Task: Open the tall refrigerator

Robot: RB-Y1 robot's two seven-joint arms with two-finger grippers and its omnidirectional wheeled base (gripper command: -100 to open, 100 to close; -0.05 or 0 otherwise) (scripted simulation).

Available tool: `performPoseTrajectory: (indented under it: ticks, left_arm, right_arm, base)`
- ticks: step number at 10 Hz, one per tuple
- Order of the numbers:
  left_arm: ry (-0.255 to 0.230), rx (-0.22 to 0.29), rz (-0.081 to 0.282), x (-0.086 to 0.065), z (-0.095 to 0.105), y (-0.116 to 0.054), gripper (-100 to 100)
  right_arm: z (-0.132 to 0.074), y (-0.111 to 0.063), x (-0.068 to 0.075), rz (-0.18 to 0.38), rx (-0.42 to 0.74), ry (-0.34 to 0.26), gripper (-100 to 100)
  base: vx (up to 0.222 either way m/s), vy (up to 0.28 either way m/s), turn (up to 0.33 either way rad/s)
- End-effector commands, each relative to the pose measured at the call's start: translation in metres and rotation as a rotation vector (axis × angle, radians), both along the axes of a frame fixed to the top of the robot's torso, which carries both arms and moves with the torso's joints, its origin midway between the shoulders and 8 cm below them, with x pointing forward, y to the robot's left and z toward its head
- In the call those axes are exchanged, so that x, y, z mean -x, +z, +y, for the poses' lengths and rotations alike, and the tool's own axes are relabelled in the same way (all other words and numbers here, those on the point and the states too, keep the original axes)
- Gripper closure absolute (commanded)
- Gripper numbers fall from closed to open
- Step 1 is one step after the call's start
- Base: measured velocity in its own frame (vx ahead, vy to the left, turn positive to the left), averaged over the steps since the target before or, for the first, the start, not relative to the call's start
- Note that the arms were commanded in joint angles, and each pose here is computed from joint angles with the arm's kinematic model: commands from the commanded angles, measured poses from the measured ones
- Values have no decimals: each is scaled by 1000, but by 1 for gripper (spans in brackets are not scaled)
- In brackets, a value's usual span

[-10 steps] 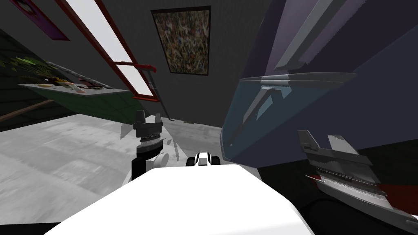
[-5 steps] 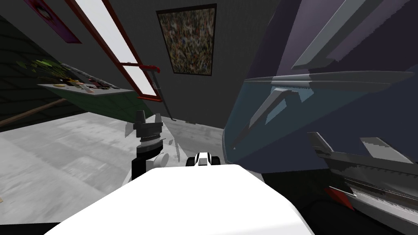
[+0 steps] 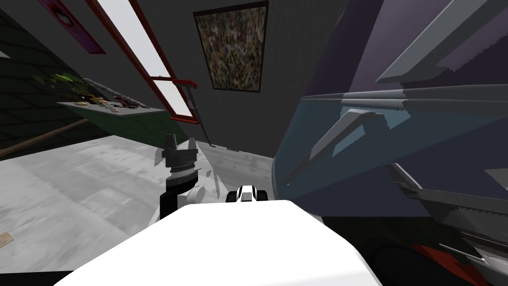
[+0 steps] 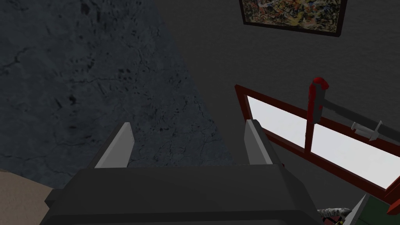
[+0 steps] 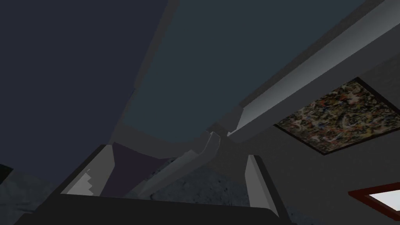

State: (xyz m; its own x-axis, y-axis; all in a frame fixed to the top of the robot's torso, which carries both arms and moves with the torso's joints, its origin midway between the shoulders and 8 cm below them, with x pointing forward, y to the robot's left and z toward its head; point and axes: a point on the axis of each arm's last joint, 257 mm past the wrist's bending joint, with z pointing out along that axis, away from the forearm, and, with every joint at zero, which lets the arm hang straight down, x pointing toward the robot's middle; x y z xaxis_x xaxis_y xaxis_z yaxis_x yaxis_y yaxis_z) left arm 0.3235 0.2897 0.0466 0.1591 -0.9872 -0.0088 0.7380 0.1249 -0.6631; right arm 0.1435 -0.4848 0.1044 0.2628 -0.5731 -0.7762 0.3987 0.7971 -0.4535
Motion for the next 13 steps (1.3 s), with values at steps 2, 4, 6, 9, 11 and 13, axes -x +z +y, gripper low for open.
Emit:
performPoseTrajectory:
  ticks: [2, 4, 6, 9, 11, 13]
  left_arm:
    - [0, 0, 0, 0, 0, 0, 0]
    - [0, 0, 0, 0, 0, 0, 0]
    - [0, 0, 0, 0, 0, 0, 0]
    - [0, 0, 0, 0, 0, 0, 0]
    - [0, 0, 0, 0, 0, 0, 0]
    - [0, 0, 0, 0, 0, 0, 0]
  right_arm:
    - [-6, 12, 9, 100, 175, -92, -100]
    - [-8, 18, 12, 146, 254, -131, -100]
    - [-11, 23, 15, 192, 333, -166, -100]
    - [-14, 34, 17, 278, 479, -223, -100]
    - [-14, 39, 17, 318, 548, -246, -100]
    - [-15, 47, 16, 387, 672, -278, -100]
  base:
    - [57, 23, 29]
    - [46, 22, 21]
    - [49, 14, 13]
    - [59, 15, 16]
    - [49, 18, 12]
    - [39, 20, 13]
